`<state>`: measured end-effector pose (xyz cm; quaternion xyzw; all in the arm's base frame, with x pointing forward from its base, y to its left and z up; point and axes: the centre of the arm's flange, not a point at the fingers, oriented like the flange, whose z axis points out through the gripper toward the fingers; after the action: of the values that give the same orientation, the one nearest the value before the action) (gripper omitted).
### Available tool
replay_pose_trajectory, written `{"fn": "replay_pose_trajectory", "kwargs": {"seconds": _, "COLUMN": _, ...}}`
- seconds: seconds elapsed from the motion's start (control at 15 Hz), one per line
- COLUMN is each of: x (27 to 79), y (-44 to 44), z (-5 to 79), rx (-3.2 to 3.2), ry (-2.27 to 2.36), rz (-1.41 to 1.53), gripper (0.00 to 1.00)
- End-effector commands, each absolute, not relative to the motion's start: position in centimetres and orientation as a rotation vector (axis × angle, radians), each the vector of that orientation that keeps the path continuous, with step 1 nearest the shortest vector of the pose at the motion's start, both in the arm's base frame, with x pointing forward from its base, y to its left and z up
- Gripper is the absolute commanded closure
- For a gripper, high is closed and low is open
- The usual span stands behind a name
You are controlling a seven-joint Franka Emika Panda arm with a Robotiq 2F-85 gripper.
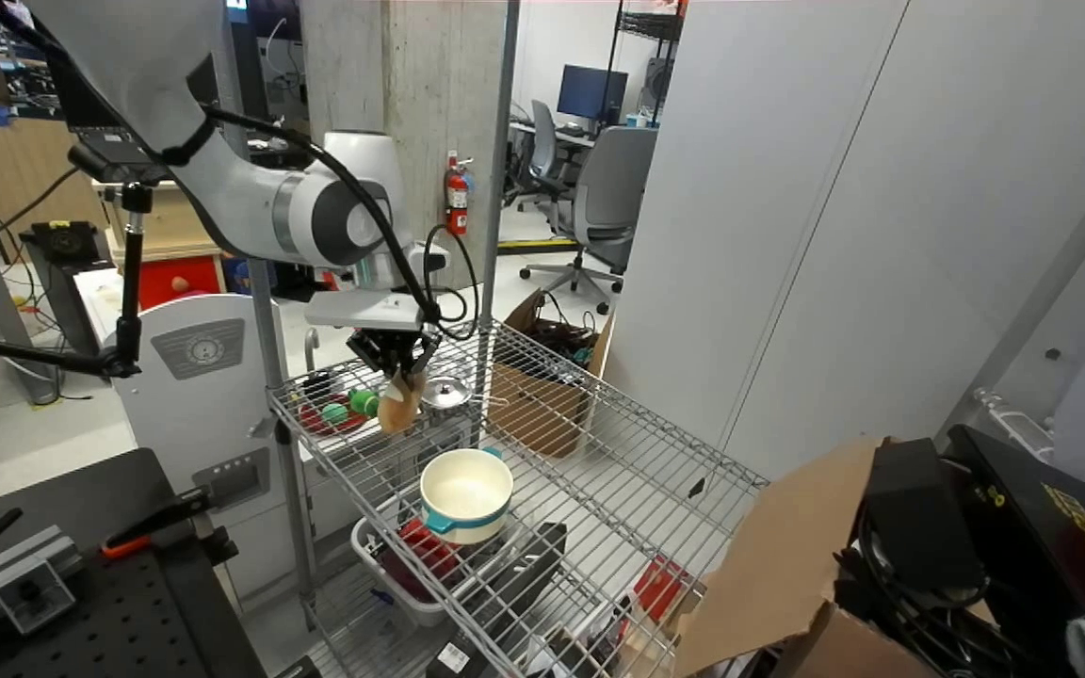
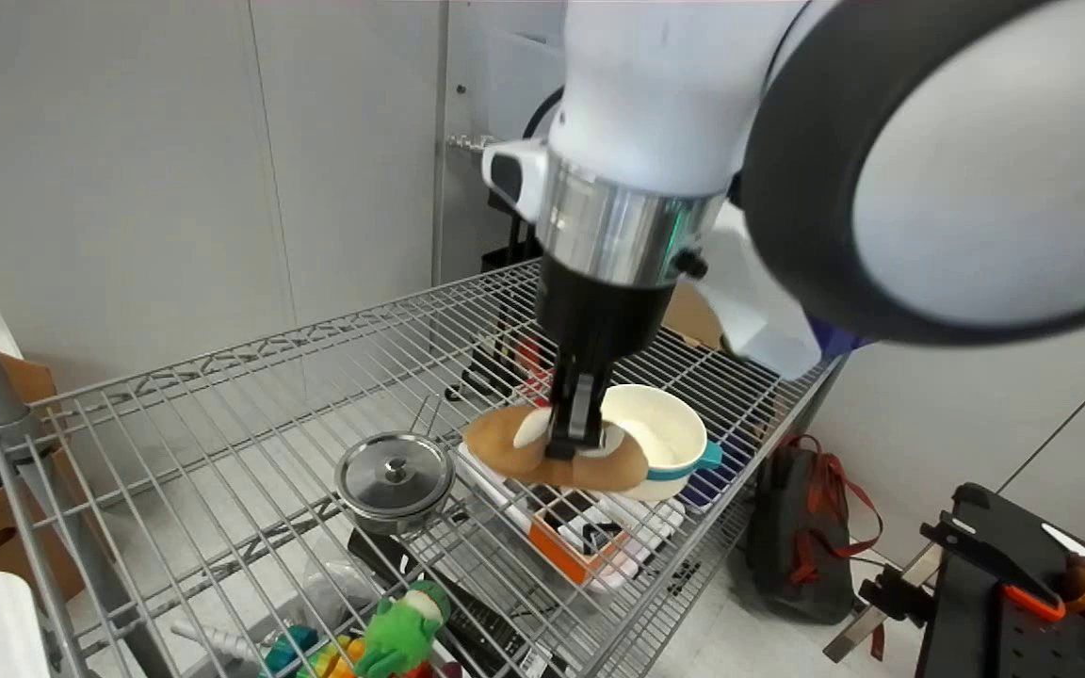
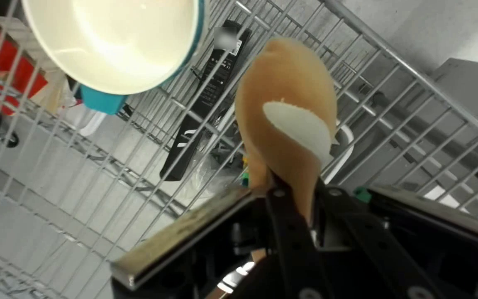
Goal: Move the brown object to the right
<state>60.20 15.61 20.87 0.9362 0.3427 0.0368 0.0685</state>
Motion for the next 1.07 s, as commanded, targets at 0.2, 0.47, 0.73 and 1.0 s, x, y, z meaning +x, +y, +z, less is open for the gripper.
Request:
{"fn": "replay_pose_trajectory", "kwargs": {"seconds": 0.2, "x": 62.3, "y": -0.5, "z": 29.4, "rx": 2.856, "ry": 0.548, "rz": 0.175, "gripper": 0.97}}
{"fn": "replay_pose_trajectory", "kwargs": {"seconds": 0.47, "x": 63.9, "y": -14.1, "z": 28.2, "rx": 2.840, "ry": 0.297, "rz": 0.132, "gripper": 0.97}}
{"fn": "replay_pose_trajectory", "kwargs": {"seconds": 0.73, "x": 65.2, "y": -25.1, "z": 23.5, "rx": 2.844, "ry": 0.118, "rz": 0.053, "gripper": 0.97}}
{"fn": "replay_pose_trajectory", "kwargs": {"seconds": 1.0, "x": 65.9, "y": -29.1, "z": 16.2, "rx": 2.864, "ry": 0.054, "rz": -0.040, "gripper": 0.97}}
